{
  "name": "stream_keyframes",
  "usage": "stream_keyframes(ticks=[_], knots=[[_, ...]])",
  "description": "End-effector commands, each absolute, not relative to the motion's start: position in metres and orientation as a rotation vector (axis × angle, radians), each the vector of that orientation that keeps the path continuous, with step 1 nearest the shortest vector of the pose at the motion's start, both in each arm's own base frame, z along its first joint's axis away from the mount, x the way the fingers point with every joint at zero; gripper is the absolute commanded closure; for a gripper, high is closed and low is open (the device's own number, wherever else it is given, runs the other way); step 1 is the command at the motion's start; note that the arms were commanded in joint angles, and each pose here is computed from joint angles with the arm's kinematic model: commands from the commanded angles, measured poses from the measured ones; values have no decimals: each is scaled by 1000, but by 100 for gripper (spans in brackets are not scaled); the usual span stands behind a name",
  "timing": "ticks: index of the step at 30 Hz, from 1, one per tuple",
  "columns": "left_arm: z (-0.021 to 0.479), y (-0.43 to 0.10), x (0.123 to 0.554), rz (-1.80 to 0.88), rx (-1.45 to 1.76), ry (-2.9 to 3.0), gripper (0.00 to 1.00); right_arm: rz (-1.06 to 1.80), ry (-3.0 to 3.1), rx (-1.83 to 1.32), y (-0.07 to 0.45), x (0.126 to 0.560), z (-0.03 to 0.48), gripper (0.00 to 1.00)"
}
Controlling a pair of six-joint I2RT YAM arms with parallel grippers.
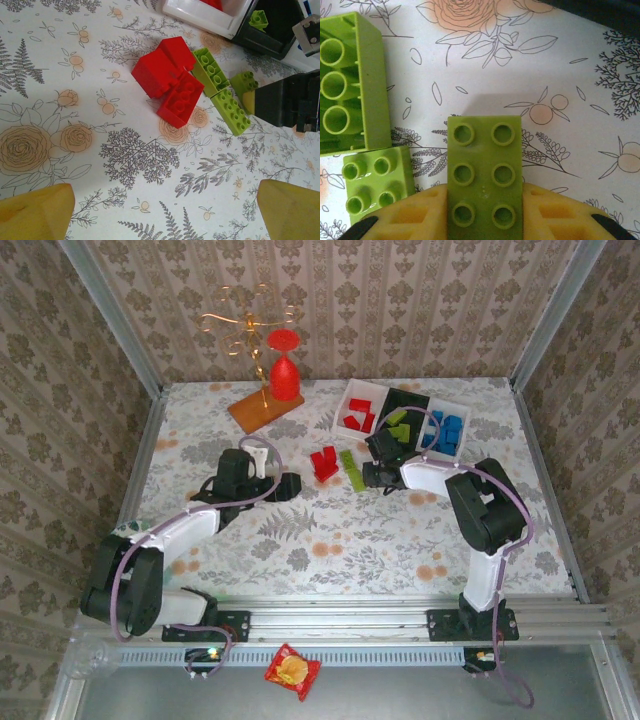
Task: Sort the legos into containers by color
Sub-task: Pick up the lego from the center of the table, then place the lego in the container.
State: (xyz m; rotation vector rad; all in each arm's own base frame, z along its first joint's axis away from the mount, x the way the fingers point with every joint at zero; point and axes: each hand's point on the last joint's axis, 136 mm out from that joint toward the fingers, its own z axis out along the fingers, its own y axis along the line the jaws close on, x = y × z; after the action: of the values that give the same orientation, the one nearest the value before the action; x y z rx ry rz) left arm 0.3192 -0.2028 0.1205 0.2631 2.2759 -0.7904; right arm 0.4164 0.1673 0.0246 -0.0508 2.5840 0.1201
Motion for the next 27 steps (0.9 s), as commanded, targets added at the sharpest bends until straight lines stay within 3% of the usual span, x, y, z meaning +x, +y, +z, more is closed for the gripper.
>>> stream_keyframes(ticks=[1,11,17,21,27], knots=[[127,-207,322,-805,264,2250,5,19,2616,-69,154,408,25,70],[137,-213,322,-819,279,2228,5,236,2380,100,133,440,127,73],[148,-232,319,-846,335,2204,5,191,2299,319,84,496,139,71],[153,-240,317,-852,357,2197,5,162,2285,387,67,531,135,65],[152,-240,312,-844,366,2203,5,215,2253,357,73,545,158,44]])
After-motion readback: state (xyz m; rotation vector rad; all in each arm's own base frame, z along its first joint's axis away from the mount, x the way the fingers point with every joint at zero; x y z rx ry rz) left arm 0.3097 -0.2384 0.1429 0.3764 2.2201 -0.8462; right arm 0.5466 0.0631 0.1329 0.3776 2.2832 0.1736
